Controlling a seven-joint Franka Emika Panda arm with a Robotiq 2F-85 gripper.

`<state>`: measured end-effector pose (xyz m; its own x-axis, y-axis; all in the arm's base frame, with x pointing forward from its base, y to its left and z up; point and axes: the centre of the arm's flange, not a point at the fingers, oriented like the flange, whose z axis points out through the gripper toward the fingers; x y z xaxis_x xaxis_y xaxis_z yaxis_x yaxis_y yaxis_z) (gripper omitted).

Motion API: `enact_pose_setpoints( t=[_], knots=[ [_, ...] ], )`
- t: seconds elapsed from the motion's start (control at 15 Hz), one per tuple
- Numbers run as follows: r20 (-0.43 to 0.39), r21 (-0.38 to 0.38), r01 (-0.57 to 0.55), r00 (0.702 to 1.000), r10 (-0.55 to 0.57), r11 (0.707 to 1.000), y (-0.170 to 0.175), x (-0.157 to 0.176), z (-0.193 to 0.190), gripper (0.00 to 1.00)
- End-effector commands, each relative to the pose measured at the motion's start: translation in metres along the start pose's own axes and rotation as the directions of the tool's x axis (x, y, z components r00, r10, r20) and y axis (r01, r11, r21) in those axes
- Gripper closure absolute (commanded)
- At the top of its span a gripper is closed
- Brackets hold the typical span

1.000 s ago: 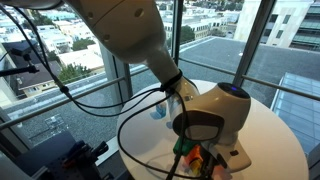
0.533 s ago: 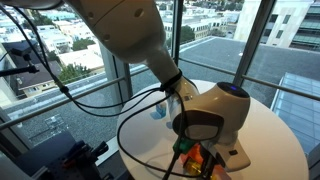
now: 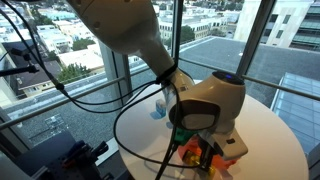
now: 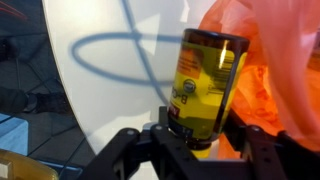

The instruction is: Remove the brown bottle from the plastic and put it on the table

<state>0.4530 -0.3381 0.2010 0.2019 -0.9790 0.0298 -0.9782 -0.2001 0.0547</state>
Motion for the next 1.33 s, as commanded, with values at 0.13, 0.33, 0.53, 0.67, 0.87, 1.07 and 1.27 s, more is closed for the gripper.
enact_pose_setpoints(
  t=[0.13,0.33,0.53,0.67,0.87,1.07,1.27],
  knots=[
    [-0.023,0.004,0.060,0.998,-0.060,0.998,0.013,-0.028,-0.048,0.69],
    [-0.057,-0.003,0.097,0.994,-0.097,0.995,0.017,-0.034,-0.067,0.69],
    [-0.106,-0.015,0.110,0.988,-0.111,0.994,0.026,-0.034,-0.088,0.69],
    [-0.131,-0.017,0.121,0.984,-0.122,0.993,0.030,-0.034,-0.102,0.69],
    [-0.153,-0.025,0.156,0.976,-0.158,0.987,0.031,-0.042,-0.117,0.69],
    [-0.142,-0.034,0.209,0.967,-0.211,0.977,0.024,-0.055,-0.125,0.69],
    [-0.117,-0.040,0.263,0.957,-0.266,0.964,0.010,-0.077,-0.129,0.69]
  ],
)
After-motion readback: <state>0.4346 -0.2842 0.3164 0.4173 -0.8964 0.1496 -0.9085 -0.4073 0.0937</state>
